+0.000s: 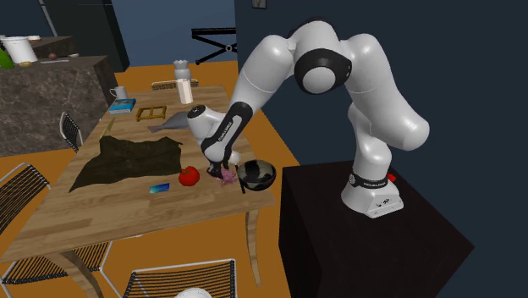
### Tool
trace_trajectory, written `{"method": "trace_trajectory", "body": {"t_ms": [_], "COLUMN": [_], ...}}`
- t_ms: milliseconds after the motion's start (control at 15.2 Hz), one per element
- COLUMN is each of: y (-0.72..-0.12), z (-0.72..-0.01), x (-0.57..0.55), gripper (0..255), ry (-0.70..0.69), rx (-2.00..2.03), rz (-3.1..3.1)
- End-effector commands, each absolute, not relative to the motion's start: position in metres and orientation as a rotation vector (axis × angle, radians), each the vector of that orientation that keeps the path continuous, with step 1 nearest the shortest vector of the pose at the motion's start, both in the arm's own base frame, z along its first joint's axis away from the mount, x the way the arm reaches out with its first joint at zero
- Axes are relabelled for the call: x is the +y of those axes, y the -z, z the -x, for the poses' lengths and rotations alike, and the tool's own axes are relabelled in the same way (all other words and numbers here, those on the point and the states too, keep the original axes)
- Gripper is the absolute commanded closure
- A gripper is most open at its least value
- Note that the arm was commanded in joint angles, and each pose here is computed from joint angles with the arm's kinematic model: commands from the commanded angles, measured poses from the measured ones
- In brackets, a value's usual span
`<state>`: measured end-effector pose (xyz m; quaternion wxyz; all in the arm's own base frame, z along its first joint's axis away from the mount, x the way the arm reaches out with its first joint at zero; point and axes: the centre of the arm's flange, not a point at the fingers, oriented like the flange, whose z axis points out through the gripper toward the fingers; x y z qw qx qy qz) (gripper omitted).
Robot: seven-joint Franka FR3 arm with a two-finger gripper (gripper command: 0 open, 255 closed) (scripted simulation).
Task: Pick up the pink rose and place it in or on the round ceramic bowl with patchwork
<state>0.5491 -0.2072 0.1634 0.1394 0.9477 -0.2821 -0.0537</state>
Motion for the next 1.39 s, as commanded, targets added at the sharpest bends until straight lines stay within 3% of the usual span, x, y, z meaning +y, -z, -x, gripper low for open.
{"method": "trace_trajectory", "body": {"t_ms": [0,792,858,1056,1320], "y": [-0.173,-0.227,-0.227,-0.190,-0.172], "z": [-0.548,-0.548,-0.548,-0.526,-0.522], "x": [-0.207,-0.208,-0.208,-0.210,-0.215], "gripper": [255,255,0,0,0], "ry": [0.158,0.157,0.157,-0.012,-0.028], "rx": [-0.816,-0.816,-0.816,-1.198,-1.233], "rz": [-2.738,-2.738,-2.738,-2.539,-2.517]}}
